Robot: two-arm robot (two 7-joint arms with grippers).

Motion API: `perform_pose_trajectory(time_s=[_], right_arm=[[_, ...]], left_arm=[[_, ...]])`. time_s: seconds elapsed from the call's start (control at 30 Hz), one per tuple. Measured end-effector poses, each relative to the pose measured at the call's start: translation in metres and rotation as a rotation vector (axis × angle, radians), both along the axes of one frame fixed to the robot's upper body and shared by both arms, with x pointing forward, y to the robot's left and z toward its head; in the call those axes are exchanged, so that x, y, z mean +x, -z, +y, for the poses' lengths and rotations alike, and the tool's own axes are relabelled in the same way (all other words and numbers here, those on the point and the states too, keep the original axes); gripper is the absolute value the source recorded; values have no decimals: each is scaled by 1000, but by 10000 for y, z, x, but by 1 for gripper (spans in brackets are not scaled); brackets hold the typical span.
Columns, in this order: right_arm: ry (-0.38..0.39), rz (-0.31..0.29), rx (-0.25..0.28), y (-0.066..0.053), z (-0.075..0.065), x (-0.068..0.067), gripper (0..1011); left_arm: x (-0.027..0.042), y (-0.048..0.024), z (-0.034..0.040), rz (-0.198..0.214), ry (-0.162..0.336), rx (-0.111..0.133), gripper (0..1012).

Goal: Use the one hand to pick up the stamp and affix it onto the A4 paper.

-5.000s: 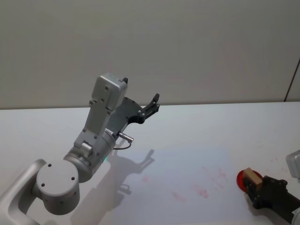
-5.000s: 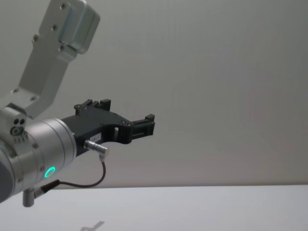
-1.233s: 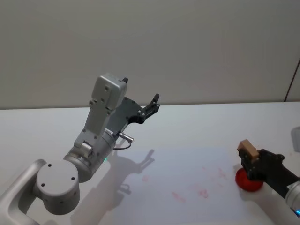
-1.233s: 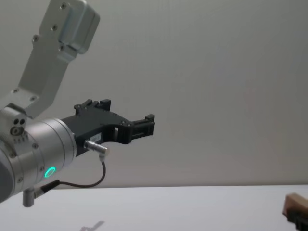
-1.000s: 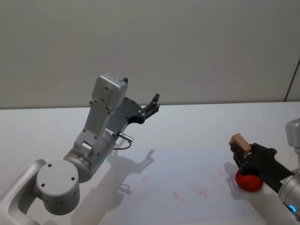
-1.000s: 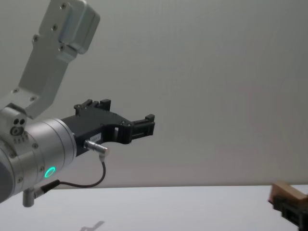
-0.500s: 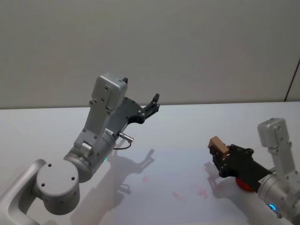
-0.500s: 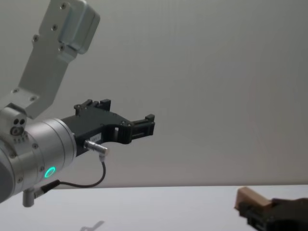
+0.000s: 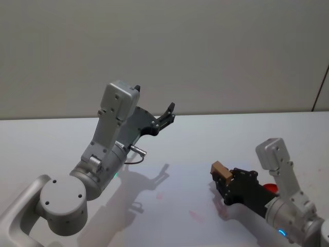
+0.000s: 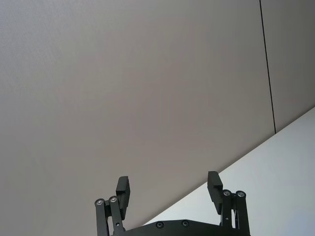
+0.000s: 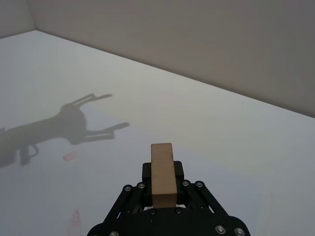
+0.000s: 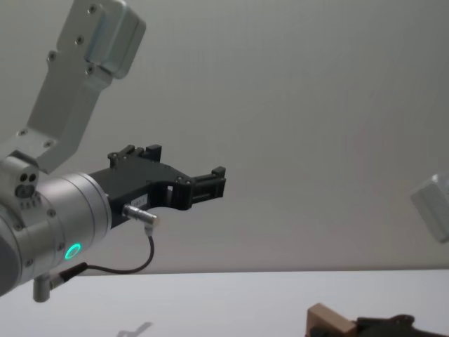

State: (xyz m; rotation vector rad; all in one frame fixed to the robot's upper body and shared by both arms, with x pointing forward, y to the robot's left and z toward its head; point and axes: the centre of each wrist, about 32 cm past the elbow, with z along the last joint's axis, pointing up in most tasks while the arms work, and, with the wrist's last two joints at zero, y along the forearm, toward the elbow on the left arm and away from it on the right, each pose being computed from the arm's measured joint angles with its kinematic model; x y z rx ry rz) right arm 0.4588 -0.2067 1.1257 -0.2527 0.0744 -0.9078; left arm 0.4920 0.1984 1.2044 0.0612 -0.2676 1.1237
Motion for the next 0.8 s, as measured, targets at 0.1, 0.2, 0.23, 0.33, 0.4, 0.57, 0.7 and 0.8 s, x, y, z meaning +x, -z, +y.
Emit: perform_pose_trajectory(time_s=[0.1, 0.2, 0.23, 0.33, 0.4, 0.57, 0.7, 0.8], right_arm=[[-10, 5, -6, 17, 20, 4, 221], [-24, 13, -15, 43, 43, 4, 221], [-26, 14, -17, 48, 47, 5, 221], [-33, 19, -24, 64, 56, 5, 221], [-35, 22, -27, 73, 59, 4, 221], [-39, 30, -35, 100, 62, 2, 221], [-39, 39, -43, 128, 62, 1, 221], [-39, 42, -45, 139, 62, 2, 221]], left_arm=[[0, 0, 0, 0, 0, 0, 1001], [0, 0, 0, 0, 0, 0, 1001], [0, 0, 0, 0, 0, 0, 1001], [0, 0, 0, 0, 0, 0, 1001], [0, 0, 0, 0, 0, 0, 1001], [0, 0, 0, 0, 0, 0, 1001], [0, 0, 0, 0, 0, 0, 1001], [0, 0, 0, 0, 0, 0, 1001]])
